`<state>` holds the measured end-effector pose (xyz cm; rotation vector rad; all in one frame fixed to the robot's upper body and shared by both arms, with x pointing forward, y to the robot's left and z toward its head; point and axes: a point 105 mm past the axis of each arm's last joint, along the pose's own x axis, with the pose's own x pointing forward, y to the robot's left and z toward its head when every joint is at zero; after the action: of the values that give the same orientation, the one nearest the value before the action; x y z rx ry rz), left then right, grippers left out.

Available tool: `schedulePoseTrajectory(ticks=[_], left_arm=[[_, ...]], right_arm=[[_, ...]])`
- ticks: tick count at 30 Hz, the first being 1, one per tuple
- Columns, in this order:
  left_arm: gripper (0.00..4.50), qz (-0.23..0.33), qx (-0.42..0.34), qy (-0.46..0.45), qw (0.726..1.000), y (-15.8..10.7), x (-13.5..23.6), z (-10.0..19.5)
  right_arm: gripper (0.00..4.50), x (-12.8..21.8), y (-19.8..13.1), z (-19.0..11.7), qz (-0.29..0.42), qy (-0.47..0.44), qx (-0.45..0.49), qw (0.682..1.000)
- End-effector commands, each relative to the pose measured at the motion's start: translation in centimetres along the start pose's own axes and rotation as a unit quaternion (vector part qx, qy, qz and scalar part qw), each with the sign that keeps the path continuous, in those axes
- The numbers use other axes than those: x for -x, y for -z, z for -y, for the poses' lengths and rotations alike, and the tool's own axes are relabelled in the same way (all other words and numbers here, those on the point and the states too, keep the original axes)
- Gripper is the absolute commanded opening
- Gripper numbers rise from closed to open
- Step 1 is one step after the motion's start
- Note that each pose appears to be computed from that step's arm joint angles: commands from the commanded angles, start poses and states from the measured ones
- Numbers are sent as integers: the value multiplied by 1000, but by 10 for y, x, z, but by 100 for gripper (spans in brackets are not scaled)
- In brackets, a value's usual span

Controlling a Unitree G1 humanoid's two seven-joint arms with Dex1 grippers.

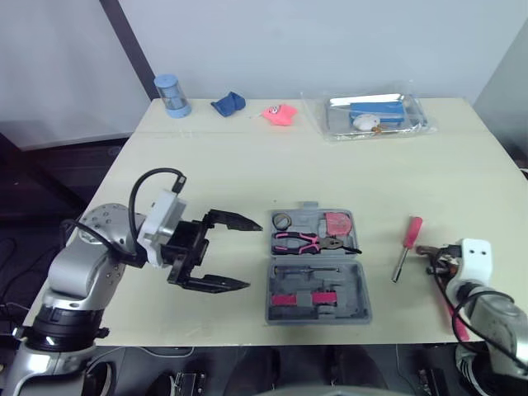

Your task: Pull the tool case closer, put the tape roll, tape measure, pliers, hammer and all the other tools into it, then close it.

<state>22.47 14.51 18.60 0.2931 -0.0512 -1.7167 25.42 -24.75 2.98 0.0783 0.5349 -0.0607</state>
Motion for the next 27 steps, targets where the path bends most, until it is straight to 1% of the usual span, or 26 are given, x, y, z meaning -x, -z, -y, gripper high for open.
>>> schedulePoseTrajectory(ticks=[1,7,14,24,26,27], left_arm=[[450,1,-21,36,999,-6,1,5],[450,1,-21,38,999,-3,3,4],[450,4,-22,41,999,-1,3,6],[450,7,-26,37,999,-1,3,5],[450,6,-26,34,999,-1,4,5],[450,6,-26,33,999,-1,4,5]], right_arm=[[1,7,1,-15,4,-10,1,1000],[1,4,8,-17,-2,-2,6,1000],[1,-11,-6,-2,20,23,4,1000],[1,-11,0,-4,6,5,10,1000],[101,-10,-1,-4,10,-1,10,1000],[130,-8,-3,-3,14,0,11,1000]])
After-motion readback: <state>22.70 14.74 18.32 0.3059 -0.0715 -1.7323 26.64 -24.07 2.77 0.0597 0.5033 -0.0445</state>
